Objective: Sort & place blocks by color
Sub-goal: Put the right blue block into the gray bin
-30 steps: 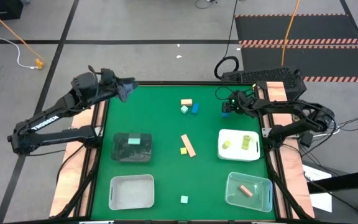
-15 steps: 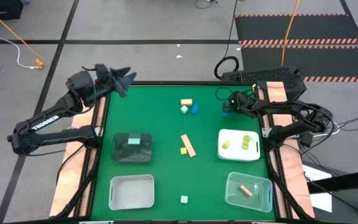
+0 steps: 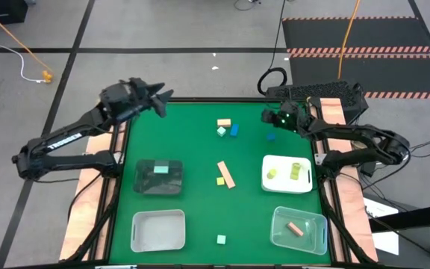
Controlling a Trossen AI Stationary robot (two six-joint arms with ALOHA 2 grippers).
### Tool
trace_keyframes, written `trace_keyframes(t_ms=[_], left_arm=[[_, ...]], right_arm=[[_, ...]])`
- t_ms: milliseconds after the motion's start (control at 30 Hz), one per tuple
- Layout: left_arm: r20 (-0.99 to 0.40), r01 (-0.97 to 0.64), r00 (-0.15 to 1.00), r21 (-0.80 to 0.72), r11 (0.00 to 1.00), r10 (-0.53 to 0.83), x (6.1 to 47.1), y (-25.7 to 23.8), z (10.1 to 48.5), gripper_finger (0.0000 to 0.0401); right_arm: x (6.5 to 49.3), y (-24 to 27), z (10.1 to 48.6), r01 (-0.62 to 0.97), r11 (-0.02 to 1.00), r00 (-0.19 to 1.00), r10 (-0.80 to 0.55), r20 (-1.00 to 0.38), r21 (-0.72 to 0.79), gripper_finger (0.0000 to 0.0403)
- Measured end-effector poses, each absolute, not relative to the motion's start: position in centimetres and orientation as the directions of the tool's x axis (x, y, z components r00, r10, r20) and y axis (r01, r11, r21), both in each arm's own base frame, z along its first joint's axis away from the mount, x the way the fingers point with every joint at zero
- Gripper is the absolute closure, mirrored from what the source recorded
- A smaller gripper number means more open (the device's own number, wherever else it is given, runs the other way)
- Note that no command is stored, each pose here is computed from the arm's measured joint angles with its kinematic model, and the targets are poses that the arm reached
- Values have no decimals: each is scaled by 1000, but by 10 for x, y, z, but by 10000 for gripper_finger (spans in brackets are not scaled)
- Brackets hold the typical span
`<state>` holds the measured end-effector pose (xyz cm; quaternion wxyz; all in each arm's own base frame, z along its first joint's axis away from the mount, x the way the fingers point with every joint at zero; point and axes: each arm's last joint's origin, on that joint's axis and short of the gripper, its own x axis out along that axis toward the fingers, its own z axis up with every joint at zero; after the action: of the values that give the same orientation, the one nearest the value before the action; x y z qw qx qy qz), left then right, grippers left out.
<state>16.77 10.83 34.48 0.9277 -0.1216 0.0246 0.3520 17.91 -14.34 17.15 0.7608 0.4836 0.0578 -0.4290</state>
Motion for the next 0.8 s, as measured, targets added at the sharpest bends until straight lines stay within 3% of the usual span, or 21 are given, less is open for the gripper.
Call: trace_keyframes(t_ms=[200, 300, 500, 633, 800], left_arm=[[-250, -673, 737, -189, 715, 628, 194, 123, 320, 153], [-289, -611, 779, -147, 778, 557, 208, 126, 309, 151], [-269, -296, 915, 57, 954, 300, 233, 117, 300, 151], [-238, -191, 941, 210, 959, 239, 247, 111, 297, 151], [-210, -132, 958, 286, 949, 196, 259, 101, 294, 151]], right_arm=[[201, -134, 205, 400, 405, 844, -513, -158, 822, 292], [209, -123, 215, 275, 479, 908, -415, -61, 834, 292], [220, -101, 217, 155, 429, 961, -275, -35, 890, 292], [226, -86, 218, 104, 380, 980, -197, -30, 919, 292], [237, -72, 227, 52, 363, 991, -130, -5, 930, 292]])
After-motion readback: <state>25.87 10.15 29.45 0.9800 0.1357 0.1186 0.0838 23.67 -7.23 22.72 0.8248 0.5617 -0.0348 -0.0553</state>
